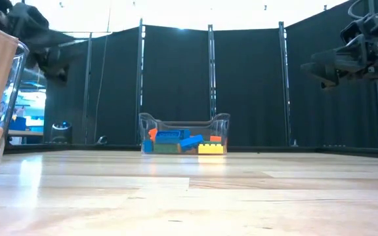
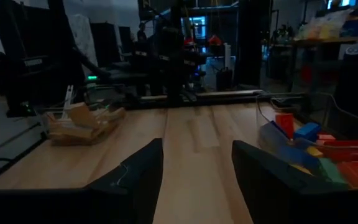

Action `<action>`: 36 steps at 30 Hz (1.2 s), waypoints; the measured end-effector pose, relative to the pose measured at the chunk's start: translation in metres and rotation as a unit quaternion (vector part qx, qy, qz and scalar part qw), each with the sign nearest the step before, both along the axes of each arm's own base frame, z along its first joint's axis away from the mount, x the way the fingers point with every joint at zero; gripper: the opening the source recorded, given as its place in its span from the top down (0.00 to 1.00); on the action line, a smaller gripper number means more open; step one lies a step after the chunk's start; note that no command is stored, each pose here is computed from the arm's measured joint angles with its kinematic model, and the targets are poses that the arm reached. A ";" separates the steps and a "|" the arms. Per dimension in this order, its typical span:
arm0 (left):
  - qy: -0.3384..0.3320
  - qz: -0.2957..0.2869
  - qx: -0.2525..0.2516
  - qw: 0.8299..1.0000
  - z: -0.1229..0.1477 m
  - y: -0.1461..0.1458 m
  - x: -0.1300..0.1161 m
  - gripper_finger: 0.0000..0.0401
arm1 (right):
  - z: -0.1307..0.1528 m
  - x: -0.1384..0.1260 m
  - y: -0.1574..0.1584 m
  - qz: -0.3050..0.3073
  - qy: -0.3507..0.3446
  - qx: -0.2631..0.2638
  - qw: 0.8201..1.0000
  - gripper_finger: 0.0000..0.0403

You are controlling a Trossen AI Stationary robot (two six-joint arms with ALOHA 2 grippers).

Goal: Sort blocks by size
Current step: Return to Home Position

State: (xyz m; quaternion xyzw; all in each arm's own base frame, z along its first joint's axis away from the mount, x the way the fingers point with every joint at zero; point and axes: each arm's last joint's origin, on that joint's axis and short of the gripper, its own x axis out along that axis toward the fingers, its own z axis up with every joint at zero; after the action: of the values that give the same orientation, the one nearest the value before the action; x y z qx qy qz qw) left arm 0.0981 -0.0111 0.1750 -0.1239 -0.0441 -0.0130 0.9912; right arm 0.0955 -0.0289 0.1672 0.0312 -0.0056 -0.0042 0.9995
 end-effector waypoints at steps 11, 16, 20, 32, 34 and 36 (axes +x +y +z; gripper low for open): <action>0.027 0.007 0.040 0.999 -0.005 0.000 0.001 0.59 | 0.000 0.000 0.000 0.000 -0.001 0.009 1.000 0.49; 0.027 0.007 0.040 0.999 -0.005 0.000 0.001 0.59 | 0.000 0.000 0.000 -0.001 -0.001 0.009 1.000 0.49; 0.027 0.007 0.040 0.999 -0.005 0.000 0.001 0.59 | 0.000 0.000 0.000 -0.002 -0.001 0.009 1.000 0.49; 0.027 0.007 0.039 0.999 -0.005 0.000 0.001 0.59 | 0.000 0.000 0.000 -0.001 -0.001 0.009 1.000 0.49; 0.027 0.007 0.039 0.999 -0.005 0.000 0.001 0.59 | 0.000 0.000 0.000 -0.001 -0.001 0.009 1.000 0.49; 0.027 0.007 0.039 0.999 -0.005 0.000 0.001 0.59 | 0.000 0.000 0.000 -0.001 -0.001 0.009 1.000 0.49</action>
State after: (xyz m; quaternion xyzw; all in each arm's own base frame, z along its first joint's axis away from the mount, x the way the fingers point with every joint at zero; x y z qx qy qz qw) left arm 0.0989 -0.0107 0.1695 -0.0850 -0.0174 -0.0041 0.9962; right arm 0.0956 -0.0290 0.1674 0.0405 -0.0063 -0.0056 0.9991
